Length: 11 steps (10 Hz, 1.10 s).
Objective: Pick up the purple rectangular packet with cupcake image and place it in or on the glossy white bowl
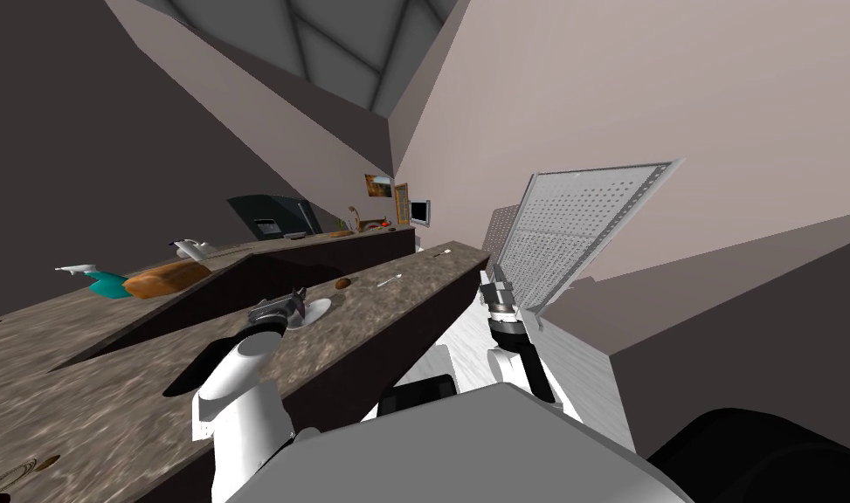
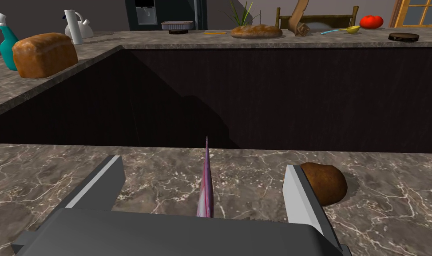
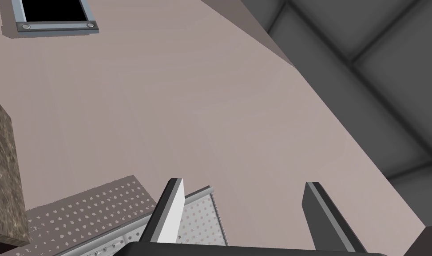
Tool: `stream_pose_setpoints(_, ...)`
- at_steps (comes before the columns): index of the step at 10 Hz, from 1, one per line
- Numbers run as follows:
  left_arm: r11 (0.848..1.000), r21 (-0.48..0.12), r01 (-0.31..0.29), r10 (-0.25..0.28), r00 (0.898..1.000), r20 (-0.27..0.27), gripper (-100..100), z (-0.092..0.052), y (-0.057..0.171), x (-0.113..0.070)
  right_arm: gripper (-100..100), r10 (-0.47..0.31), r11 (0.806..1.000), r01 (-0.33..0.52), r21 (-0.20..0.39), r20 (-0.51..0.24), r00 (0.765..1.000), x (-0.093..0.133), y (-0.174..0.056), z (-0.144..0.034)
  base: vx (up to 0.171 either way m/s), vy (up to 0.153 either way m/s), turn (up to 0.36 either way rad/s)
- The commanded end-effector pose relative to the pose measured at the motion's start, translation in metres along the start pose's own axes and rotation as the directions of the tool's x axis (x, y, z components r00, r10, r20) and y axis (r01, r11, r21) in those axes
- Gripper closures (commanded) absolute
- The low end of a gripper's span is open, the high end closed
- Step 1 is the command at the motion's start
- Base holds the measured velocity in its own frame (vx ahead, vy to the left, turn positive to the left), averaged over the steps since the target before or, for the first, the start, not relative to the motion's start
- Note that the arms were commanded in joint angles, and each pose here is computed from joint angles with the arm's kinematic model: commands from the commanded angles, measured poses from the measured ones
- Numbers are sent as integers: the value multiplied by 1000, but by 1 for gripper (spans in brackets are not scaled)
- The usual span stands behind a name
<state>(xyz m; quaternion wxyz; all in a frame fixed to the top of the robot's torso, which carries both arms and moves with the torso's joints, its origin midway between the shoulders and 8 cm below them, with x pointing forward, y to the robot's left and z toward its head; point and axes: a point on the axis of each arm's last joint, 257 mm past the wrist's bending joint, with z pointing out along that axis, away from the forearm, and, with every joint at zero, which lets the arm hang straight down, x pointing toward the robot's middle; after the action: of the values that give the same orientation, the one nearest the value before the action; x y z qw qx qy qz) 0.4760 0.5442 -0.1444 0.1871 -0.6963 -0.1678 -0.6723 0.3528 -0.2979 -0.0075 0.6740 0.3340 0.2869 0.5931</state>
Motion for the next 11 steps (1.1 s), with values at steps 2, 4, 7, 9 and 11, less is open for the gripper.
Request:
stream_pose_setpoints(2,1000,-10,-2,2,1000,8,-100,8,-4,6,0,0,1000,0,0,0,1000,0,0,0,-3,-34,8)
stream_pose_setpoints(4,1000,-13,-2,2,1000,11,-100,12,-8,10,0,0,1000,0,0,0,1000,0,0,0,-3,-39,10)
stream_pose_setpoints(7,1000,0,-7,7,1000,9,-100,15,-21,16,0,0,1000,0,0,0,1000,0,0,0,-2,-34,8)
stream_pose_setpoints(9,1000,-9,-3,3,1000,6,-100,18,-22,20,0,0,1000,0,0,0,1000,0,0,0,-4,-32,7)
stream_pose_setpoints(11,1000,-21,3,-3,1000,2,-100,20,-23,25,0,0,1000,0,0,0,1000,0,0,0,-1,-36,10)
